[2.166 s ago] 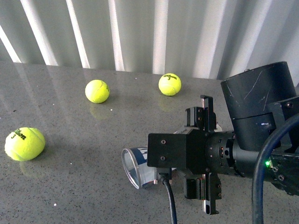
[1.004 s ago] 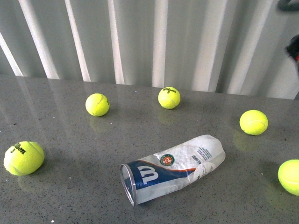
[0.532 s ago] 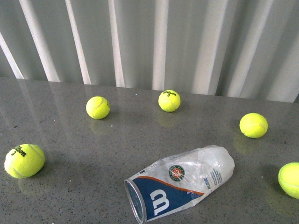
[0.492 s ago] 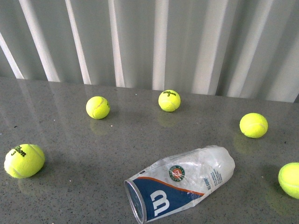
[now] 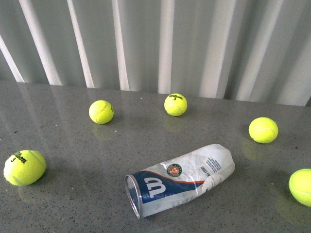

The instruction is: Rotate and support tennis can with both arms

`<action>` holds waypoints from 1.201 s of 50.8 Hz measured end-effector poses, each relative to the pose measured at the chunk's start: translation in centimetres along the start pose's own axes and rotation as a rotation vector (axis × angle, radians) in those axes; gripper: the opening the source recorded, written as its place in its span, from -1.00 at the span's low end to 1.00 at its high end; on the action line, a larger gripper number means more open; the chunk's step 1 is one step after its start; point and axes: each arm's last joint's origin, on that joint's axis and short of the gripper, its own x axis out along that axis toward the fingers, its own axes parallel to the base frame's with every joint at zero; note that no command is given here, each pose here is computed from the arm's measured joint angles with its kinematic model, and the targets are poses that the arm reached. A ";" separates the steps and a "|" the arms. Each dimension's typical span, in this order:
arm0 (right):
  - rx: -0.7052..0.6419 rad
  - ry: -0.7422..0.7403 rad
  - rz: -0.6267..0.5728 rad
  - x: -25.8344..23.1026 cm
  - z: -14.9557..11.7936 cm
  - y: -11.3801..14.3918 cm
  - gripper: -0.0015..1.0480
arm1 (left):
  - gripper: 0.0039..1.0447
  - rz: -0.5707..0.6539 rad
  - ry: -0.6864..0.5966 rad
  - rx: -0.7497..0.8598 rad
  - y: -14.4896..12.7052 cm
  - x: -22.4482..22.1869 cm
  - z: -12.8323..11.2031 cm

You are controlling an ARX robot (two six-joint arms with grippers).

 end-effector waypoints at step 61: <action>0.003 -0.016 0.001 -4.5 -2.4 0.0 -0.93 | 0.88 0.000 0.000 0.000 0.0 0.0 0.0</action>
